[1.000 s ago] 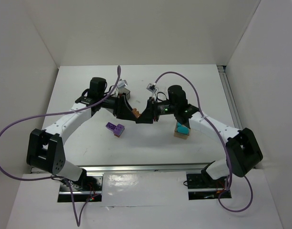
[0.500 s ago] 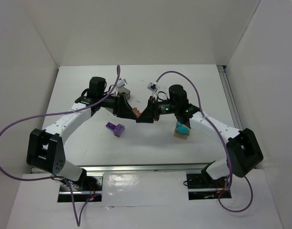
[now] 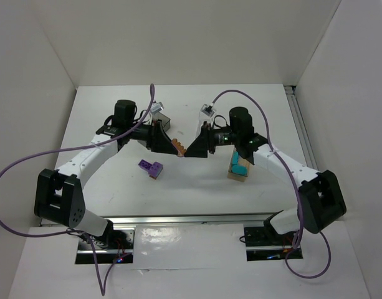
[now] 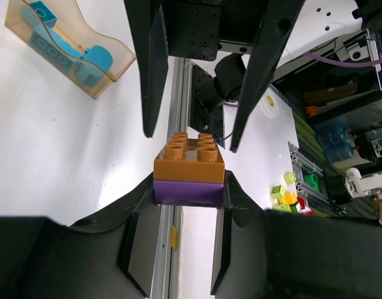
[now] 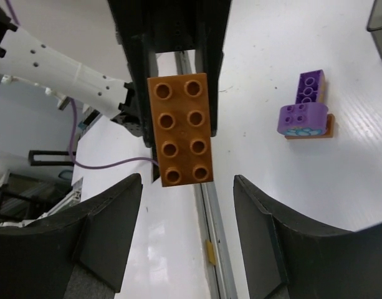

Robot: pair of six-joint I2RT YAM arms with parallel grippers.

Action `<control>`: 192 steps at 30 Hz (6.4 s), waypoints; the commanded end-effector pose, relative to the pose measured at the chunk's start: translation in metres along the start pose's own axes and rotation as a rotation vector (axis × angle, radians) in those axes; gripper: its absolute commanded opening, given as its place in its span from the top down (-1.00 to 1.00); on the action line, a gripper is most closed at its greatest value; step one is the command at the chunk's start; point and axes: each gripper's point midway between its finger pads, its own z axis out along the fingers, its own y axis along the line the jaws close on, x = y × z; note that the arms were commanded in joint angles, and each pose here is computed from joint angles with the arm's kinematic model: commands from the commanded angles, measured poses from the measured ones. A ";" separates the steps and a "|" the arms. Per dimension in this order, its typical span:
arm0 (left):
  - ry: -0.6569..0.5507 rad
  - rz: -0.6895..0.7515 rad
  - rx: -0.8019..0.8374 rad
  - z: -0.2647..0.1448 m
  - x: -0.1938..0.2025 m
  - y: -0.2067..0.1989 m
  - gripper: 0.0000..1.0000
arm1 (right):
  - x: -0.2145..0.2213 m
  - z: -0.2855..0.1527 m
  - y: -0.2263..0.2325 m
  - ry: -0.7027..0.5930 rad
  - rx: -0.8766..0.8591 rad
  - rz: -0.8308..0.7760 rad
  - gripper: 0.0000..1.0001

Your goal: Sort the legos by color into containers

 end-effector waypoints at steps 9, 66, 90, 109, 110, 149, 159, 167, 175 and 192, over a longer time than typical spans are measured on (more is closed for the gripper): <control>-0.012 0.098 0.037 -0.003 -0.009 -0.015 1.00 | -0.018 0.022 0.028 0.032 -0.160 -0.073 -0.48; -0.137 -0.271 -0.759 -0.057 -0.022 0.101 1.00 | -0.051 -0.090 -0.180 -0.391 1.066 0.226 0.42; -0.203 -0.503 -1.417 -0.144 -0.032 0.230 0.17 | -0.080 -0.074 -0.207 -0.296 1.259 0.099 -0.72; -0.033 -0.335 -1.160 -0.101 0.021 0.119 -0.57 | 0.012 -0.006 -0.115 -0.044 1.039 0.039 -0.77; -0.004 -0.331 -1.176 -0.096 0.030 0.120 -0.57 | 0.013 -0.007 -0.114 -0.056 1.036 0.045 -0.77; 0.307 -0.360 -1.395 -0.051 0.132 0.165 -0.07 | 0.025 -0.074 -0.107 -0.134 1.106 0.138 -0.80; 0.362 -0.371 -1.420 -0.053 0.138 0.164 0.18 | 0.019 -0.077 -0.100 -0.158 1.083 0.137 -0.80; 0.143 -0.278 -1.115 -0.023 0.047 0.121 1.00 | 0.017 -0.063 -0.080 -0.142 0.923 0.113 -0.77; -0.020 -0.048 -0.192 0.015 -0.030 -0.008 1.00 | -0.023 -0.045 0.019 -0.272 0.355 -0.076 -0.69; -0.095 0.076 0.101 -0.001 -0.037 -0.050 1.00 | -0.041 -0.023 0.050 -0.305 0.098 -0.051 -0.73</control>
